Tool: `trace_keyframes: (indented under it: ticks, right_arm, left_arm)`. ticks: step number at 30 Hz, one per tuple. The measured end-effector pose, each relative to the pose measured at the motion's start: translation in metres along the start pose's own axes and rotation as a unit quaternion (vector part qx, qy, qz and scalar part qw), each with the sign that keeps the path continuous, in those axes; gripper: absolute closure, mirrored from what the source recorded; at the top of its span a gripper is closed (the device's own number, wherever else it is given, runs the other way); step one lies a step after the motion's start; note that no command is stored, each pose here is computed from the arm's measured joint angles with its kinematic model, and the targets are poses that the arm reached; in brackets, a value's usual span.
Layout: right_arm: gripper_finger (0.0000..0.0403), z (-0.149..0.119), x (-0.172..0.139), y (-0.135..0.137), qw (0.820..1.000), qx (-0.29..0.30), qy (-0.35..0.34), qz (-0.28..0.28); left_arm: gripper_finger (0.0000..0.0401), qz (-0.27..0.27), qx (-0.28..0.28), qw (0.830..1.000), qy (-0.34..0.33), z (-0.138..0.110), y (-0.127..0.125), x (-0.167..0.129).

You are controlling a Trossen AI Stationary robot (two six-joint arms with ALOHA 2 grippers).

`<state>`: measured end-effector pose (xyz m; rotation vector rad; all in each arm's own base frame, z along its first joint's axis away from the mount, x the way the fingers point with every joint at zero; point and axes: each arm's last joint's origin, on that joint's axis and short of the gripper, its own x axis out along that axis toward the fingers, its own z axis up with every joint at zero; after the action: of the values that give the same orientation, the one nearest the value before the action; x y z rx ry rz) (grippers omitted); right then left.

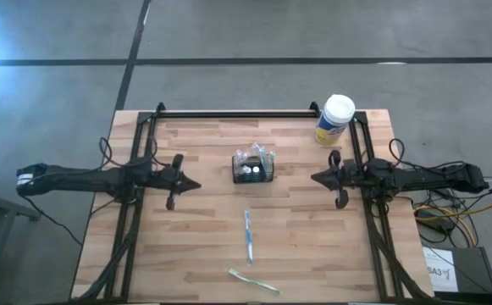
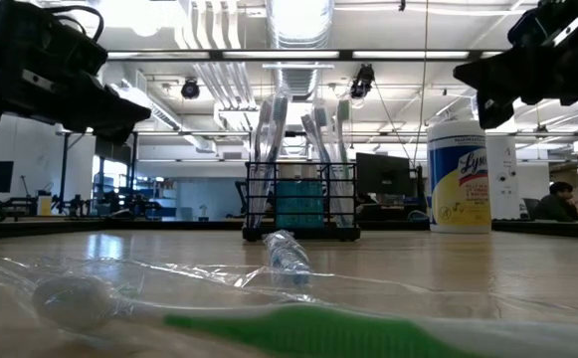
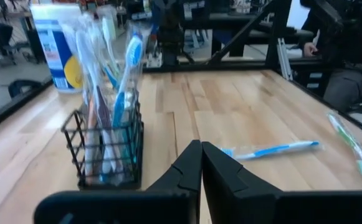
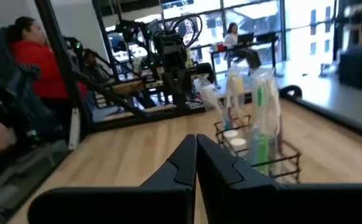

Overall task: Pick & Place toothbrushing station
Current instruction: Put the blue toothbrush into the mesh organizer

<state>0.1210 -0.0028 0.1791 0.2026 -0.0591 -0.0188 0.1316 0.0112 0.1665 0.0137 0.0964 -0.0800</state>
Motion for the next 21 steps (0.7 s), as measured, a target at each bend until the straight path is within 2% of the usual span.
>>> trace_keyframes:
  ticks: [5, 10, 13, 17, 21]
  right_arm:
    - [0.0394, 0.006, 0.007, 0.005, 0.999, 0.028, 0.028, 0.010]
    - [0.0394, 0.020, 0.024, 0.016, 0.988, 0.073, 0.136, -0.002]
    - [0.0394, 0.025, 0.039, 0.025, 0.973, 0.088, 0.212, -0.035]
    - [0.0394, 0.026, 0.064, 0.041, 0.942, 0.112, 0.308, -0.070]
    - [0.0394, 0.024, 0.094, 0.064, 0.918, 0.147, 0.357, -0.088]
  left_arm:
    - [0.0395, -0.001, -0.007, 1.000, 0.030, -0.006, 0.000, 0.000]
    - [0.0397, -0.001, 0.001, 0.999, 0.036, -0.007, 0.000, 0.000]
    - [0.0389, 0.003, 0.004, 1.000, 0.026, -0.005, 0.000, 0.000]
    - [0.0385, 0.009, 0.004, 1.000, 0.027, -0.005, 0.000, 0.000]
    - [0.0395, 0.012, -0.001, 1.000, 0.027, -0.005, 0.001, 0.000]
